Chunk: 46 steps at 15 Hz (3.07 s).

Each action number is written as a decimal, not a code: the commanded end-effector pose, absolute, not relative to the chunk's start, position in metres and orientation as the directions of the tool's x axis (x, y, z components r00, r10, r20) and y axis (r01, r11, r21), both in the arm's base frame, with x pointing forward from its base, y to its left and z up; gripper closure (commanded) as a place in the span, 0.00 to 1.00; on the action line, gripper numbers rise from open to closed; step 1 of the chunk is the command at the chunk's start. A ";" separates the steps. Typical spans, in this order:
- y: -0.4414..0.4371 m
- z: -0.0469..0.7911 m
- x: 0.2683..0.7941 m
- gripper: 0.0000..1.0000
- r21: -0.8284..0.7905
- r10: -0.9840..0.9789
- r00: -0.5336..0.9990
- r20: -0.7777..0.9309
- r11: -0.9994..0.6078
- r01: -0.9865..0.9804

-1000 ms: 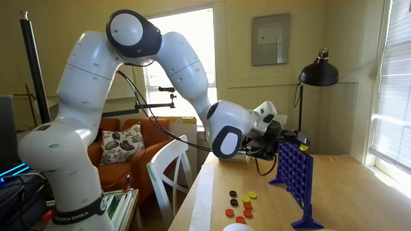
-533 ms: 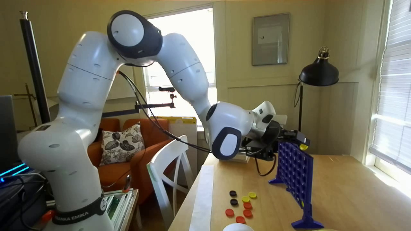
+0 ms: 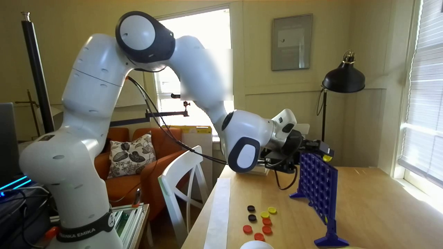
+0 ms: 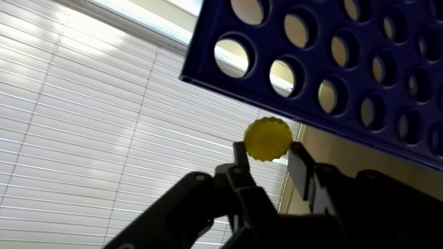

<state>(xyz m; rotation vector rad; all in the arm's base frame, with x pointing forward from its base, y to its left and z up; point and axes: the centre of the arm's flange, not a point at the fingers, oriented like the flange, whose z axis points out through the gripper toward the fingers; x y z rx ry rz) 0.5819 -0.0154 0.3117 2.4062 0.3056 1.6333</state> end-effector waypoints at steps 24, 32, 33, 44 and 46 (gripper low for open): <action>-0.017 0.302 0.574 0.90 0.296 0.284 0.389 0.876 -0.955 0.031; -0.017 0.300 0.572 0.90 0.294 0.282 0.392 0.876 -0.955 0.030; -0.016 0.300 0.572 0.90 0.294 0.282 0.392 0.876 -0.955 0.031; -0.016 0.301 0.569 0.01 0.293 0.279 0.392 0.877 -0.956 0.026; -0.016 0.302 0.569 0.00 0.293 0.279 0.391 0.877 -0.956 0.026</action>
